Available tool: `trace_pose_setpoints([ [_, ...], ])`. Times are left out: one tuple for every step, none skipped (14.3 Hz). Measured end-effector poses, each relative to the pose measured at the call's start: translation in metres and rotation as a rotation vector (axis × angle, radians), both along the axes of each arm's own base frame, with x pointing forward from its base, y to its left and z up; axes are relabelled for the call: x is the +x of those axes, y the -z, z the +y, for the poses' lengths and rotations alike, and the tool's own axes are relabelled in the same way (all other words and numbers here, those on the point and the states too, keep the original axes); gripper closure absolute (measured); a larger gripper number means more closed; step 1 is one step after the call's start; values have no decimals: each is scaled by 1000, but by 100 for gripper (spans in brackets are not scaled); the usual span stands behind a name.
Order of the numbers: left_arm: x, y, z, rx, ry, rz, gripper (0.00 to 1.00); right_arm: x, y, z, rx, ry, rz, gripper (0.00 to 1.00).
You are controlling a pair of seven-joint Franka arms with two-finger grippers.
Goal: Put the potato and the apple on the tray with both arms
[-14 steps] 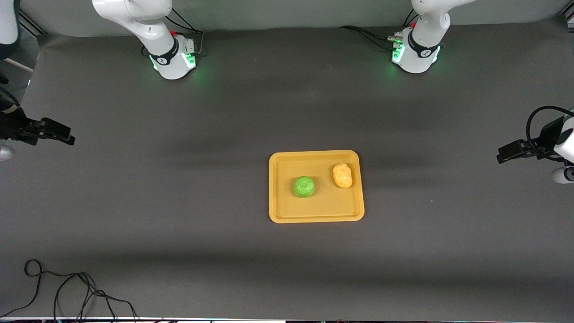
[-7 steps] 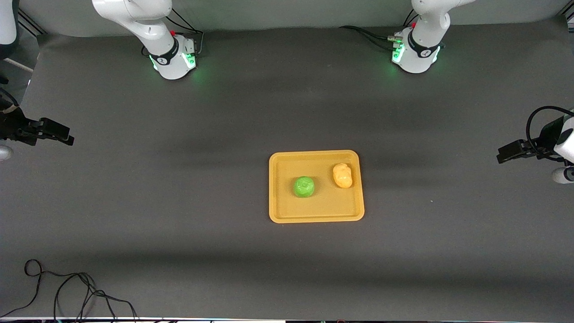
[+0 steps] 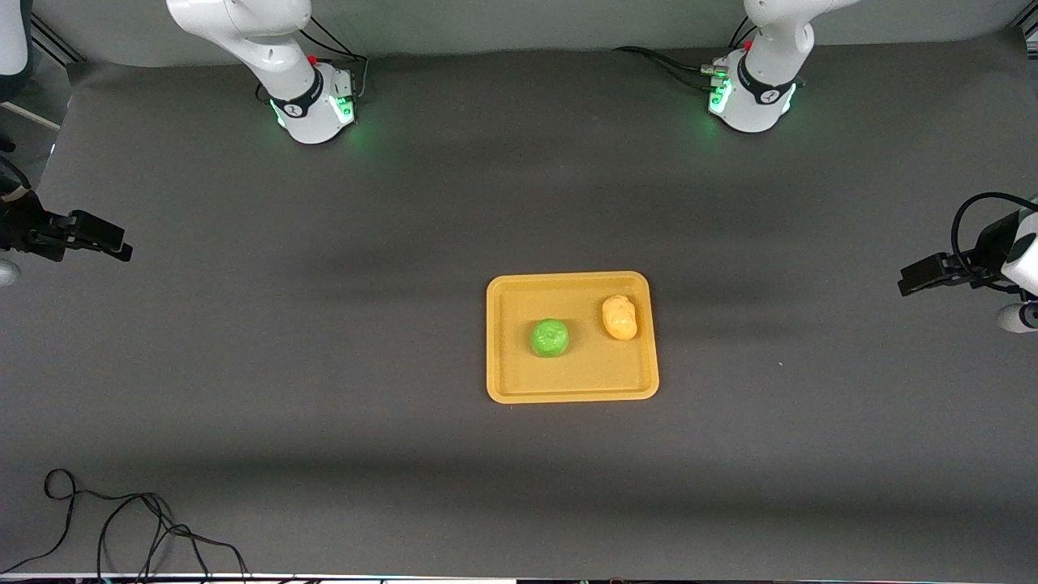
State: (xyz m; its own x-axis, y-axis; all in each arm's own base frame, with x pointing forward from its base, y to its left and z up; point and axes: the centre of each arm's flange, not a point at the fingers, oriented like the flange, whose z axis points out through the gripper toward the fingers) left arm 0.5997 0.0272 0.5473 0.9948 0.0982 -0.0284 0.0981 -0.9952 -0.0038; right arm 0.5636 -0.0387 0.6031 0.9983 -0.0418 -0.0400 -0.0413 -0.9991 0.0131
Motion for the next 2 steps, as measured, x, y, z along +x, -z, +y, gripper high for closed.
trace_pose_setpoints([
  [0,0,0,0,0,0,0,0,0,0,0,0,0,0],
  [0,-1,0,0,0,-1,0,0,0,0,0,0,0,0],
])
